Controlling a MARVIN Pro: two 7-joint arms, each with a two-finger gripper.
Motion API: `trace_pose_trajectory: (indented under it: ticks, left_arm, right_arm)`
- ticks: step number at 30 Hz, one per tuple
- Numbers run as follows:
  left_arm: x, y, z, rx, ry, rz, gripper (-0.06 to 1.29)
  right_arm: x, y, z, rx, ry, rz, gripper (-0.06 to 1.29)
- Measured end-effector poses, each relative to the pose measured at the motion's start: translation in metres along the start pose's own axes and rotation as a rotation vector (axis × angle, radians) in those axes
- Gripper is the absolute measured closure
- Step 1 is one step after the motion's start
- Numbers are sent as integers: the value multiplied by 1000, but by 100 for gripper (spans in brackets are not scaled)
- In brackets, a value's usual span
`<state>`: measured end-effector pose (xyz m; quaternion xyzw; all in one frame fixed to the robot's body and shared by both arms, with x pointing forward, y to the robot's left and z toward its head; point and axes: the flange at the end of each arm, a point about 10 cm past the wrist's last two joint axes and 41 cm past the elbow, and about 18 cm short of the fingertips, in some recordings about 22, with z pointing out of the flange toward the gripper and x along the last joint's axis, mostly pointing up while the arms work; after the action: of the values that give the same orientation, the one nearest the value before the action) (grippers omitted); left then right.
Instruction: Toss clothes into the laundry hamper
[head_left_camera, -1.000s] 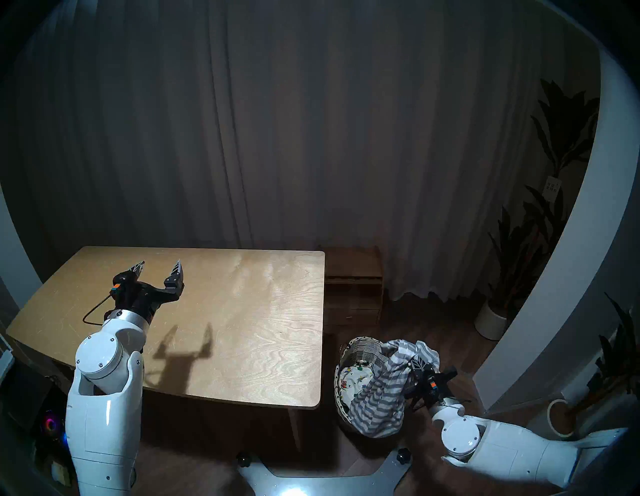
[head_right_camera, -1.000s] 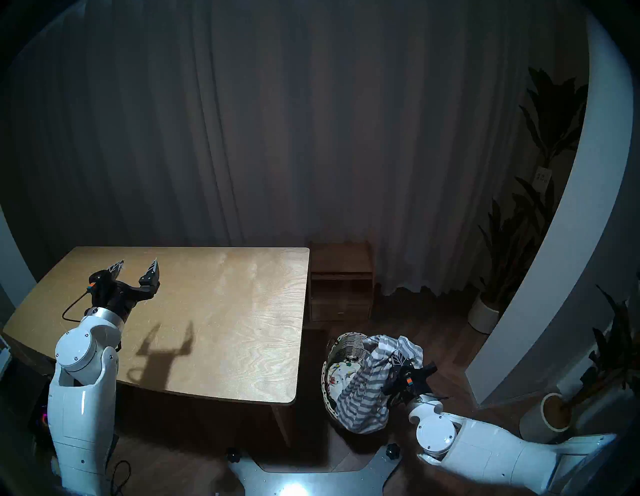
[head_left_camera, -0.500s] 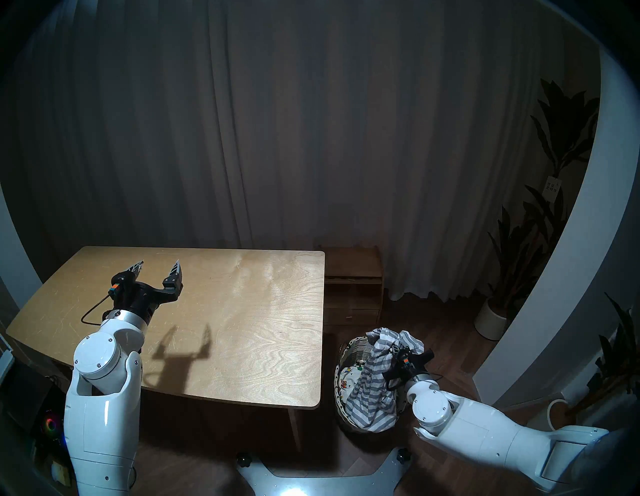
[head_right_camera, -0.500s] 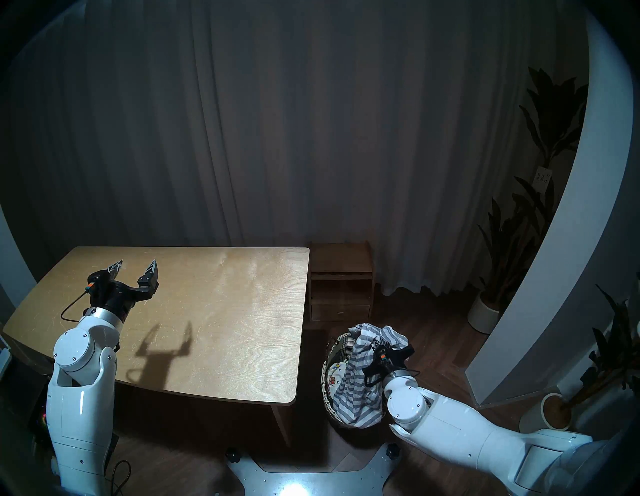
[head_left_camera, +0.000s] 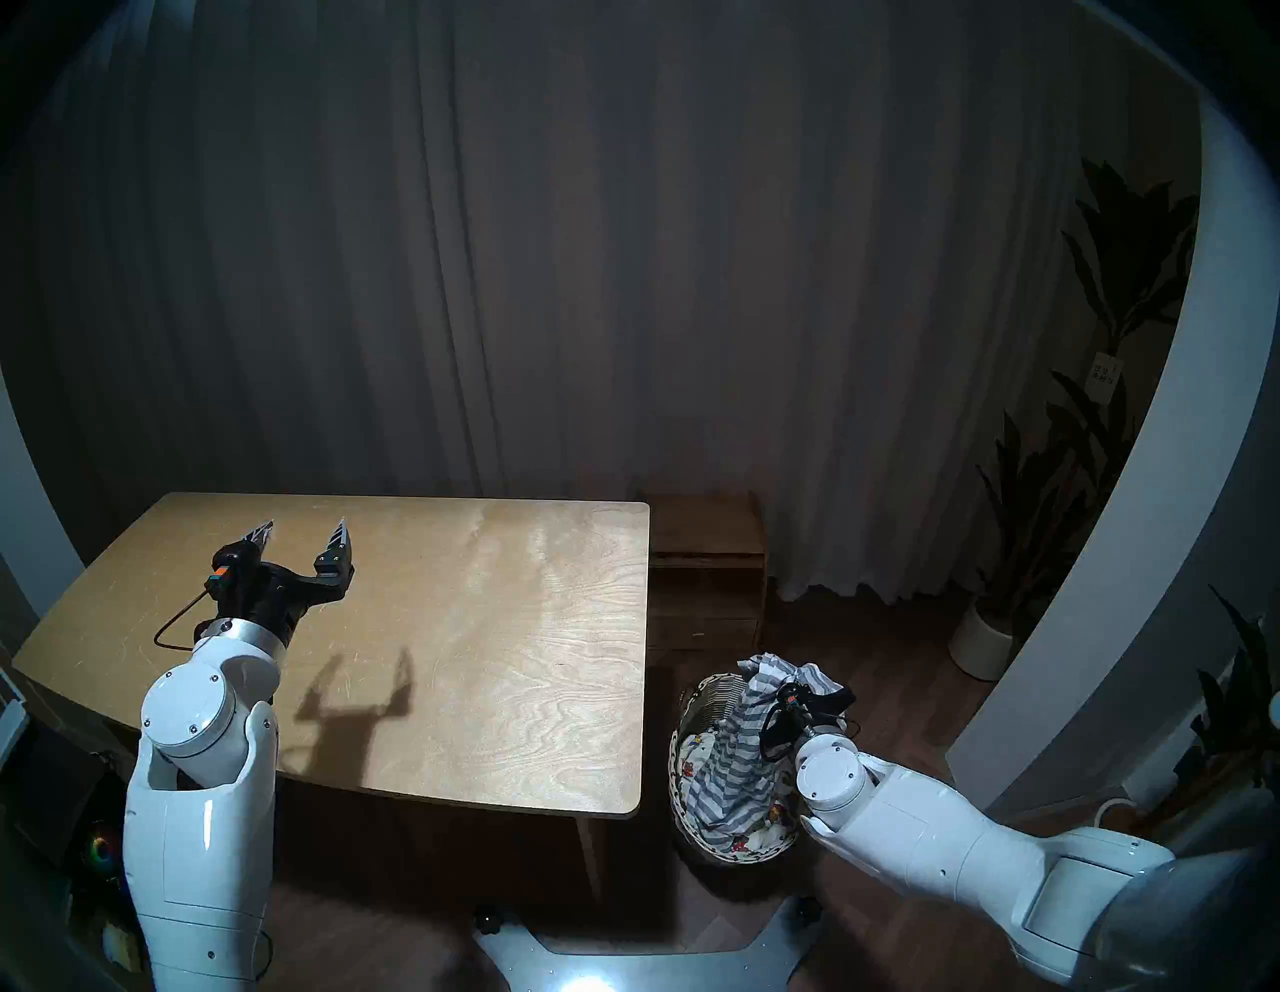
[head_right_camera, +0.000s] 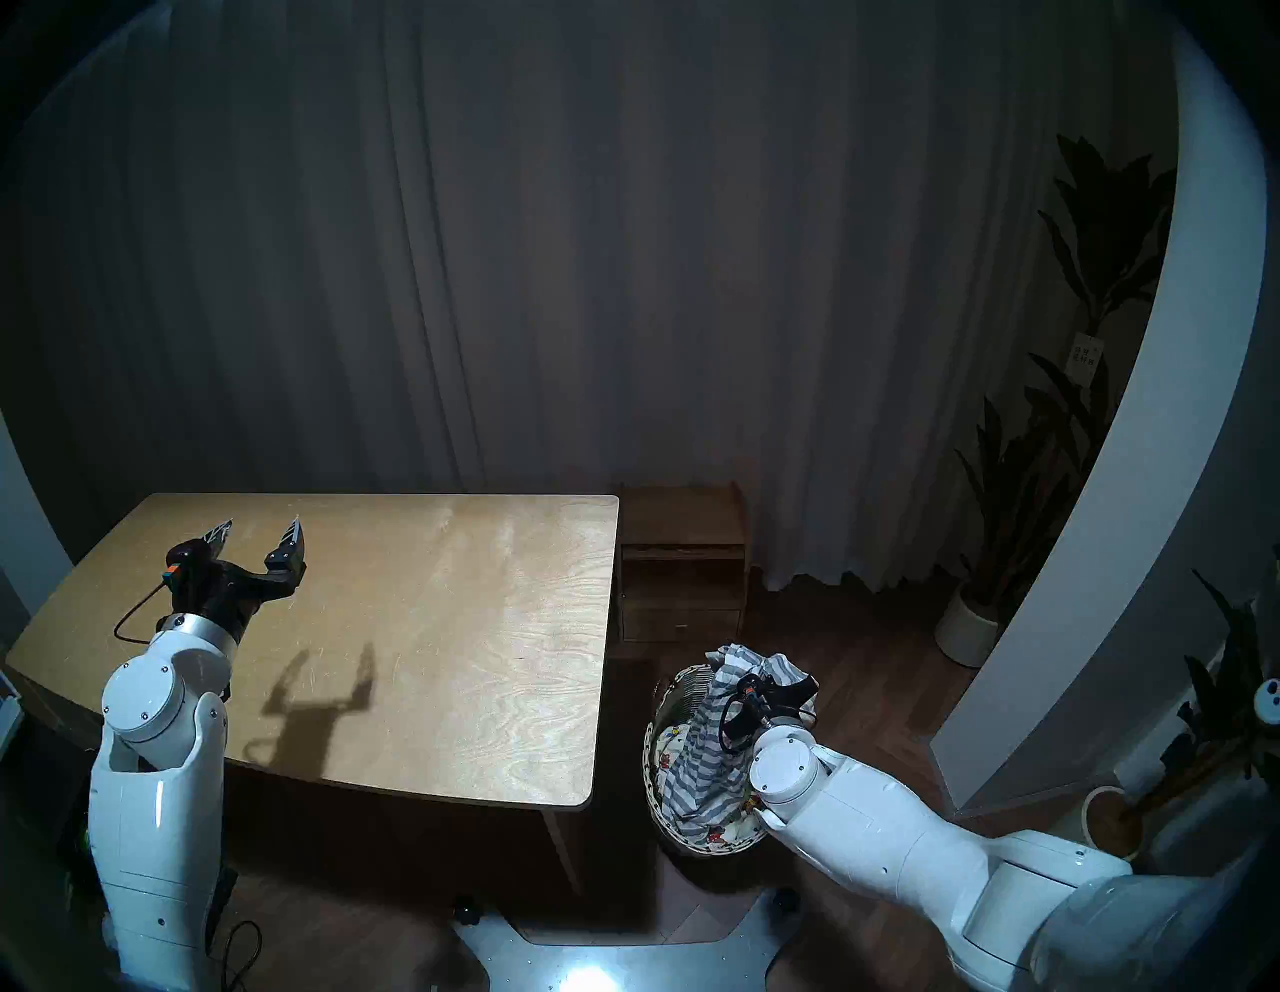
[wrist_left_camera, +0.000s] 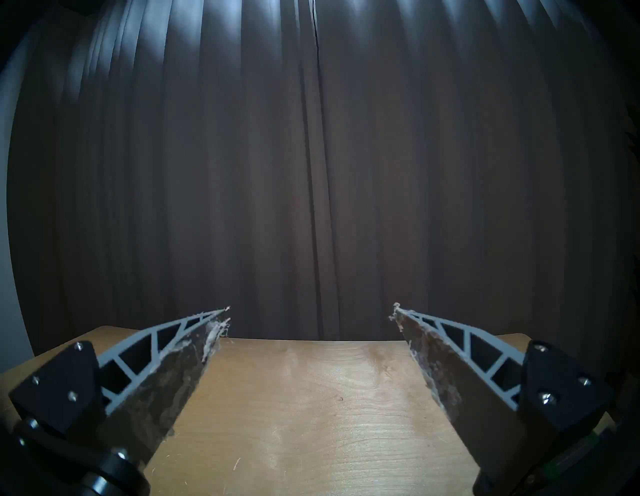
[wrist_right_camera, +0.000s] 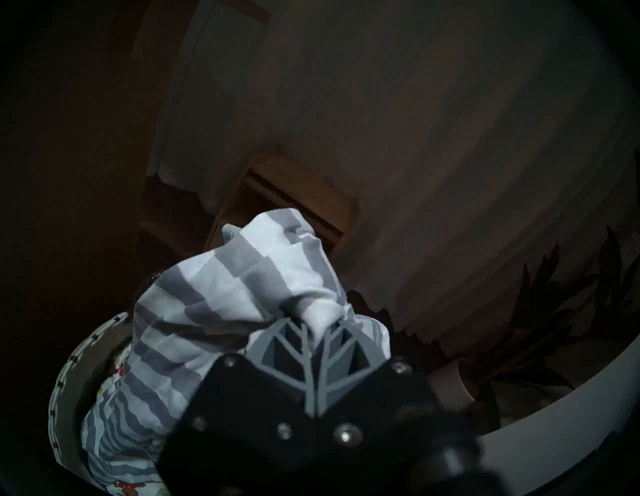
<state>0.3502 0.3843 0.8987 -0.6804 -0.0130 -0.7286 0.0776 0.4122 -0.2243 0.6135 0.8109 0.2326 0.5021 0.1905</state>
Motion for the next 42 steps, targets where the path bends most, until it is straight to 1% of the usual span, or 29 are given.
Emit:
trace_pose_trajectory:
  ticks: [7, 12, 17, 18, 19, 20, 21, 27, 29, 30, 31, 33, 35, 37, 39, 41, 42]
  left_arm:
    - [-2, 8, 3, -8, -4, 2, -2]
    - [-3, 9, 5, -3, -8, 7, -2]
    - [-2, 7, 6, 9, -8, 14, -2]
    - [-2, 6, 6, 13, -8, 16, -2]
    - [-2, 6, 6, 15, -8, 16, -2]
    - [-2, 4, 5, 21, -8, 20, -2]
    - [-2, 3, 5, 25, -8, 22, -2]
    - [-1, -1, 5, 40, -8, 28, -2]
    - [0, -2, 5, 45, -6, 30, -2]
    - [0, -2, 5, 46, -6, 30, -2]
    - [0, -2, 4, 47, -5, 31, -2]
    - [1, 0, 5, 42, -3, 29, -2]
    - [0, 5, 5, 32, -4, 27, -2]
    - [-1, 8, 6, 24, -5, 25, -2]
    - [-2, 14, 7, 8, -8, 20, -2]
    - [-4, 21, 7, -12, -11, 16, -2]
    - [-4, 23, 7, -18, -12, 15, -2]
  right_arm:
    - [-7, -21, 3, 29, -52, -46, 126]
    - [-7, -37, 6, 46, -85, -70, 126]
    - [-5, -40, 10, 39, -104, -74, 125]
    - [-4, -39, 12, 34, -110, -74, 93]
    - [-4, -39, 12, 32, -112, -73, 82]
    - [-4, -36, 15, 22, -119, -68, 0]
    - [-4, -33, 17, 15, -123, -63, -2]
    - [-5, -19, 24, -28, -136, -3, -2]
    - [-2, -10, 28, -60, -124, 55, -2]
    - [0, -8, 29, -69, -119, 71, -2]
    - [6, -1, 32, -94, -101, 111, -2]
    - [26, 18, 41, -156, -45, 196, -2]
    - [42, 33, 46, -201, 1, 245, -2]
    - [52, 44, 49, -231, 32, 275, -2]
    - [70, 65, 54, -287, 87, 328, -2]
    - [92, 93, 59, -353, 161, 385, -2]
    - [99, 101, 60, -371, 184, 401, -2]
